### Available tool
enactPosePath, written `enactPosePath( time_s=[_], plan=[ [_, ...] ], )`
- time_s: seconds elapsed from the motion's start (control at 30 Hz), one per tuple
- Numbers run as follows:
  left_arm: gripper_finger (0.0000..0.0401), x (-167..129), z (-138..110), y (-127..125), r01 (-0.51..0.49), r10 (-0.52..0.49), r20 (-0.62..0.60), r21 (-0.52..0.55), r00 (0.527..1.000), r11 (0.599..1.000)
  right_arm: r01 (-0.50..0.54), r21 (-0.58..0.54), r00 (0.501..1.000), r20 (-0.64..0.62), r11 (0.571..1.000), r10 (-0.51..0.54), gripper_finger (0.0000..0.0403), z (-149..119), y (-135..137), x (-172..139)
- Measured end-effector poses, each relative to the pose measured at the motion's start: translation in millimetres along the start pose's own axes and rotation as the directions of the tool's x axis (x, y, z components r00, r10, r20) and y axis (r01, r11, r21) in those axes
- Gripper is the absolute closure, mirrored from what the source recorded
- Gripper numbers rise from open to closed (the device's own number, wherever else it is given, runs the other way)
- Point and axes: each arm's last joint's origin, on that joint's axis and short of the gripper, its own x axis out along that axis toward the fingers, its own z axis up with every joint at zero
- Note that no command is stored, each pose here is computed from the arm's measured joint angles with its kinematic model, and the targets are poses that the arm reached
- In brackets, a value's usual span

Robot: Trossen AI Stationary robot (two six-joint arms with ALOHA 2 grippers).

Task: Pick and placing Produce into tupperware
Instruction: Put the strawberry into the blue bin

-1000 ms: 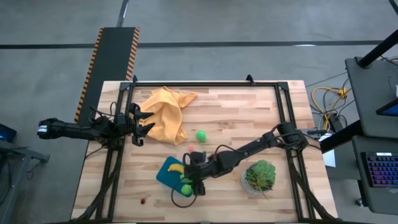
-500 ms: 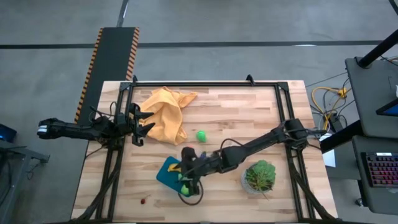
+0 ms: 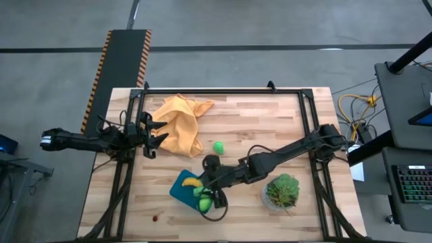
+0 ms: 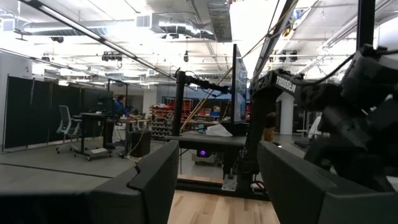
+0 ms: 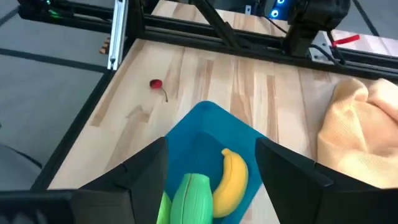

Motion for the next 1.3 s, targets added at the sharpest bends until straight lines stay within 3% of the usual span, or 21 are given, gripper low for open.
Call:
enactPosePath(
  time_s=[0.43, 0.63, 0.97, 1.17, 1.3],
  plan=[
    [0.0195, 0.0, -0.8, 0.0, 0.001, -0.001, -0.009, 0.001, 1.0, 1.0, 0.007, 0.011, 0.995, -0.104, 1.0, -0.006, 0.0179, -32.9, -5.6, -25.1],
    [0.0195, -0.1, -3.0, -0.1, 0.002, -0.002, -0.03, 0.005, 1.0, 1.0, 0.037, 0.08, 0.993, -0.113, 0.996, -0.028, 0.0179, -58.2, -14.3, -62.3],
    [0.0195, -0.1, -2.7, -0.1, 0.002, -0.001, -0.027, 0.004, 1.0, 1.0, 0.0, 0.135, 0.984, 0.179, 0.991, -0.025, 0.0179, -110.3, -27.8, -135.2],
    [0.0195, 0.0, -2.6, -0.1, 0.001, -0.001, -0.027, 0.005, 1.0, 1.0, -0.005, 0.119, 0.958, 0.284, 0.993, -0.029, 0.0179, -152.4, -32.2, -147.7],
    [0.0195, 0.0, -2.7, -0.1, 0.001, -0.001, -0.027, 0.006, 1.0, 1.0, 0.002, 0.12, 0.961, 0.274, 0.993, -0.035, 0.0179, -172.5, -34.0, -145.8]
  ],
)
